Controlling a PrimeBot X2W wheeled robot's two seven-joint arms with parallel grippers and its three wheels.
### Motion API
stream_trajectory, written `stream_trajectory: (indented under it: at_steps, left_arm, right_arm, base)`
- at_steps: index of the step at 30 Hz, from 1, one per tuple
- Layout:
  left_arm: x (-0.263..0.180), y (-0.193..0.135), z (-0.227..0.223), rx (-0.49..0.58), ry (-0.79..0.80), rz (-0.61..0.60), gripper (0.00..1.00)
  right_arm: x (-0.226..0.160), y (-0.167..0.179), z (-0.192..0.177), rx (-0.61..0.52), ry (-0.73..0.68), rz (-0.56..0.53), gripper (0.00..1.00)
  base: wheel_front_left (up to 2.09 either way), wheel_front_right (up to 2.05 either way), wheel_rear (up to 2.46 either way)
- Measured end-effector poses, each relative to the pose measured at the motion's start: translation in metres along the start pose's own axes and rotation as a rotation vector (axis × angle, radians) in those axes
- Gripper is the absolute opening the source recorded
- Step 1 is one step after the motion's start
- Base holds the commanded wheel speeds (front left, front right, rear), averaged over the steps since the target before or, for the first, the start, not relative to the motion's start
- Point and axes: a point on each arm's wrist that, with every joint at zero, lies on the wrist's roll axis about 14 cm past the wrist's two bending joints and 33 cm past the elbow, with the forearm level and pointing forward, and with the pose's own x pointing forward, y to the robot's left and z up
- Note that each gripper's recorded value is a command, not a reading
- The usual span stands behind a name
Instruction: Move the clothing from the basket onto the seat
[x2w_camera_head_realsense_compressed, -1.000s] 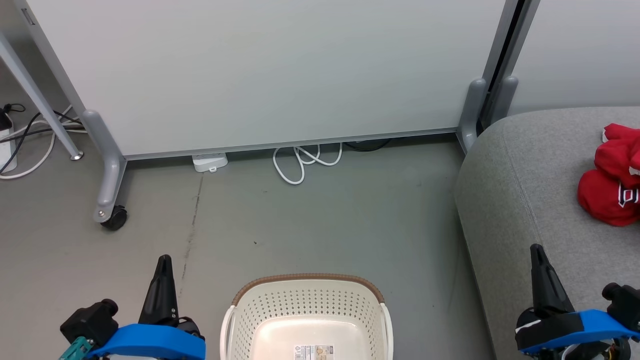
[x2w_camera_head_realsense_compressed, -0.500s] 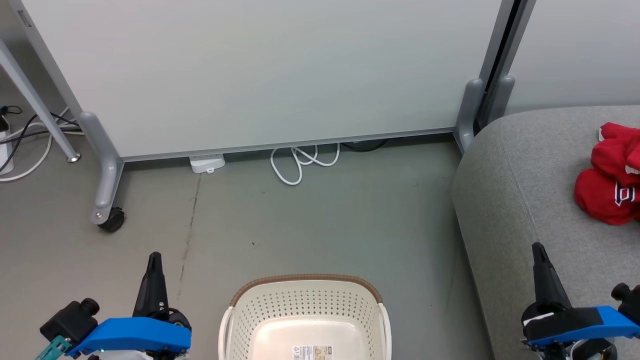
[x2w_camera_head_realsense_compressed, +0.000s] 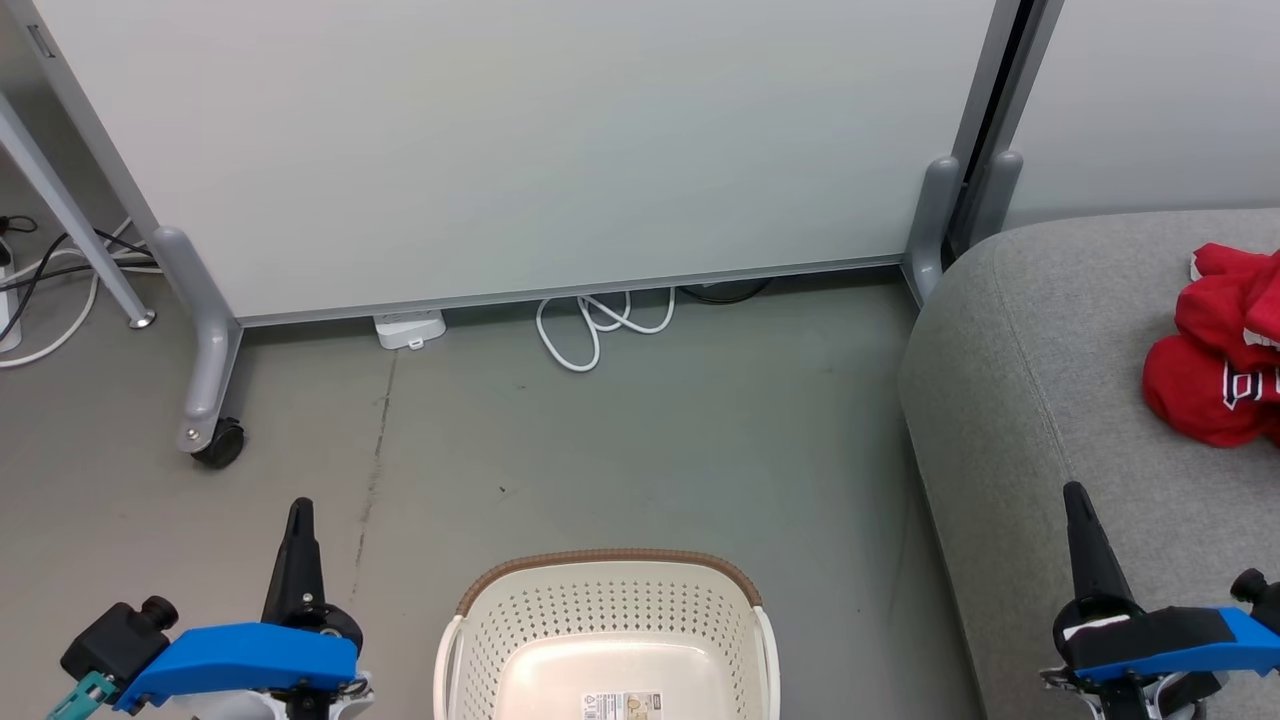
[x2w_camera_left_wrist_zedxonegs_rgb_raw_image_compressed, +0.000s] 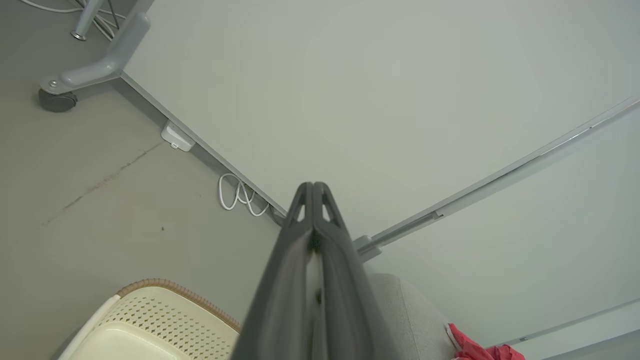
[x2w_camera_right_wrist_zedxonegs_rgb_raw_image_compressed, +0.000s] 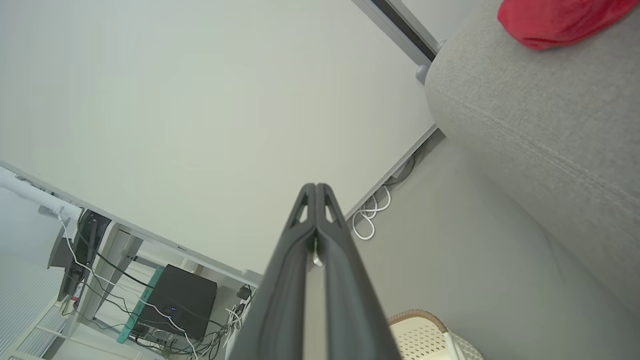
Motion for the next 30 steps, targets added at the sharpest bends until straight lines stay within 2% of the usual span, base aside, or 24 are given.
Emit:
stream_trajectory:
  at_steps: [30]
  left_arm:
    - [0.0082, -0.0058, 0.0073, -0.319, 0.006, -0.018, 0.0]
  right_arm:
    - [0.0015, 0.0033, 0.004, 0.319, 0.012, 0.008, 0.0]
  base:
    - [0.0, 0.0, 0.0]
